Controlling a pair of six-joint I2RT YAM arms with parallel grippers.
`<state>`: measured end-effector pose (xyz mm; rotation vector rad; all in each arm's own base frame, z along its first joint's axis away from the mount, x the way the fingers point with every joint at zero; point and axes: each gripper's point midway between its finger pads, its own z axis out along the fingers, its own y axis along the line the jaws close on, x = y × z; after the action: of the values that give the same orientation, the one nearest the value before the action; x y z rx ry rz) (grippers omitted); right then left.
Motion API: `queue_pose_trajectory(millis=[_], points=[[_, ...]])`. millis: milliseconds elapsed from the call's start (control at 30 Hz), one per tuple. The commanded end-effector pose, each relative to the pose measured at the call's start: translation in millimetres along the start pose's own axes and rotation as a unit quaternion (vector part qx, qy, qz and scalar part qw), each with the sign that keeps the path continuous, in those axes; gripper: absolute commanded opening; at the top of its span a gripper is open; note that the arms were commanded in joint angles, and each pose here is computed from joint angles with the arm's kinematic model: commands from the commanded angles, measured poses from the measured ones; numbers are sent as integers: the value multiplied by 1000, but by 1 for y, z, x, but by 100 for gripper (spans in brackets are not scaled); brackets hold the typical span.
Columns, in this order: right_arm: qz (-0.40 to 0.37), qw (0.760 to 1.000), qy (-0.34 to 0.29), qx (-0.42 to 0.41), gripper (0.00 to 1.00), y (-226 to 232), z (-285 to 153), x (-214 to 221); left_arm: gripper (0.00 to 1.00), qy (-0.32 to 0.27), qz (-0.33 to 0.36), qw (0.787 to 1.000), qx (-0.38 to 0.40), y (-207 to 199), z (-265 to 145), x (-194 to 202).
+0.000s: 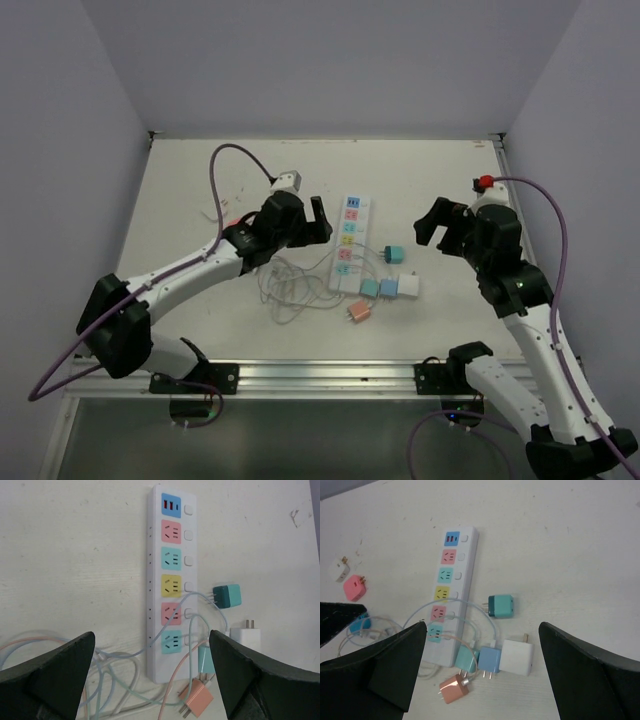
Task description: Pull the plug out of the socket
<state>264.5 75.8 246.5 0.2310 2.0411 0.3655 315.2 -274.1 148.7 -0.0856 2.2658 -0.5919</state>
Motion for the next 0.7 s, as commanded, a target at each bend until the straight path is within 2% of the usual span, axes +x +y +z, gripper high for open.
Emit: queue_pose_trajectory(millis=[0,200,433,567,667], points=[[-24,999,-32,30,99,-7,-25,-28,100,-37,34,998,-34,10,-39,-32],[-37,994,-80,71,99,-16,-69,-66,100,-136,39,988,-68,26,-119,-86],[-52,985,-138,84,99,-19,-127,-101,100,-278,36,954,-107,53,-250,-153],[-64,980,-170,85,99,-22,-156,-112,100,-324,34,936,-129,78,-314,-162],[-67,976,-189,81,99,-23,-170,-114,100,-348,32,925,-147,98,-347,-161]])
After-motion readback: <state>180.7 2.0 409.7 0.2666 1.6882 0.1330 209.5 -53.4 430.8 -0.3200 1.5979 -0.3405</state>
